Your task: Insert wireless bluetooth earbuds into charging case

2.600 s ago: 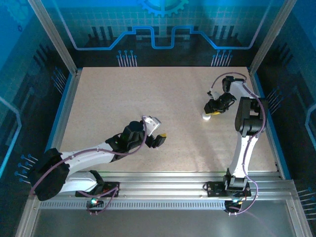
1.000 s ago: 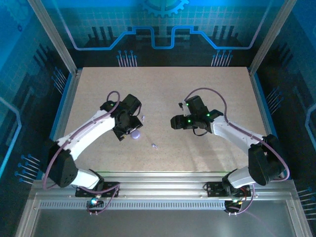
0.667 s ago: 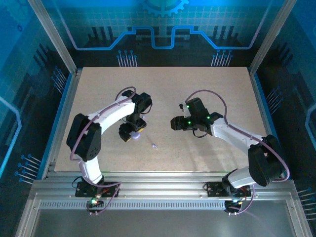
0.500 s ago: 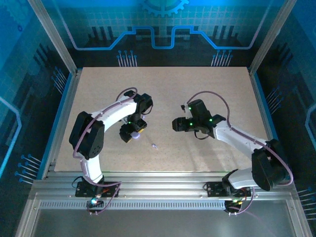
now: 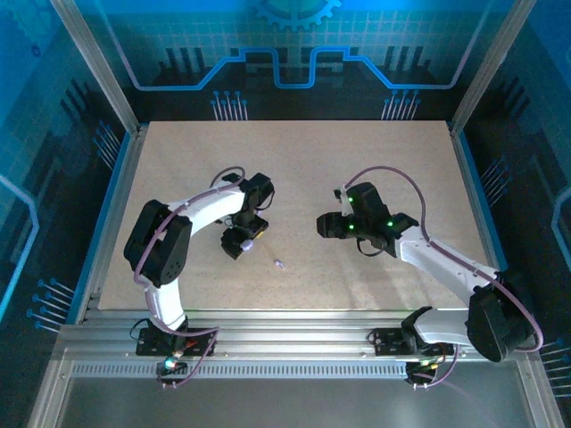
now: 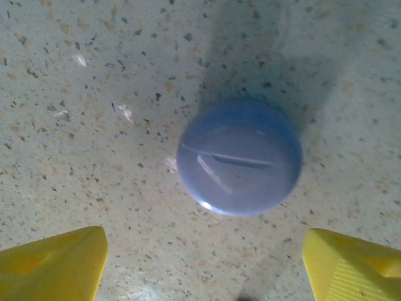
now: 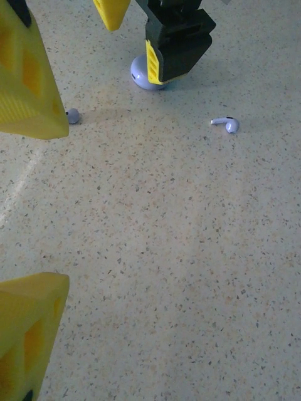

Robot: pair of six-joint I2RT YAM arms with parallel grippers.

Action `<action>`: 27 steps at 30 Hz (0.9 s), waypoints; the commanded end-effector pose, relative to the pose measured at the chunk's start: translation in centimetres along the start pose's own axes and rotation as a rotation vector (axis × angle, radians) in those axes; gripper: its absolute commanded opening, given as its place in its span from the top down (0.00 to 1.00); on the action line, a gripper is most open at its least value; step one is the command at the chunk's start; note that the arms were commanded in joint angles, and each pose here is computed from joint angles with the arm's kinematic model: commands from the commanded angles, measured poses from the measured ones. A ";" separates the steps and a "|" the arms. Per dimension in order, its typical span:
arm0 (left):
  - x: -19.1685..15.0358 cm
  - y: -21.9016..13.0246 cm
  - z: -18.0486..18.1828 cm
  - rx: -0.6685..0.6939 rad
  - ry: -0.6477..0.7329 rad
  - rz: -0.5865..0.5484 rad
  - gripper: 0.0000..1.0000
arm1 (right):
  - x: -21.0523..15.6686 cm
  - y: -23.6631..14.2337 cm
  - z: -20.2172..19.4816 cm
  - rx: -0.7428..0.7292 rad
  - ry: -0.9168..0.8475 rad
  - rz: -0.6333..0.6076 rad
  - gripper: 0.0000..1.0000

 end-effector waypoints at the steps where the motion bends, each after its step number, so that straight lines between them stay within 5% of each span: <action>1: 0.3 0.2 0.3 -0.031 -0.064 0.029 0.17 | -0.4 -0.3 0.1 -0.004 -0.008 -0.007 0.41; 27: 1.6 2.1 0.3 -0.029 -0.072 0.040 0.24 | 0.0 -0.9 0.6 0.000 0.000 -0.035 0.43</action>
Point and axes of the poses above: each hand's point on the last joint's axis, 136 mm out from that joint toward the fingers, its own y axis out along the fingers, its own z axis along the line the jaws close on, x = y × z, the point moved 1 cm from there along -y, back along the fingers, and after that the axes turned 4 degrees about y, right-handed, at the moved point
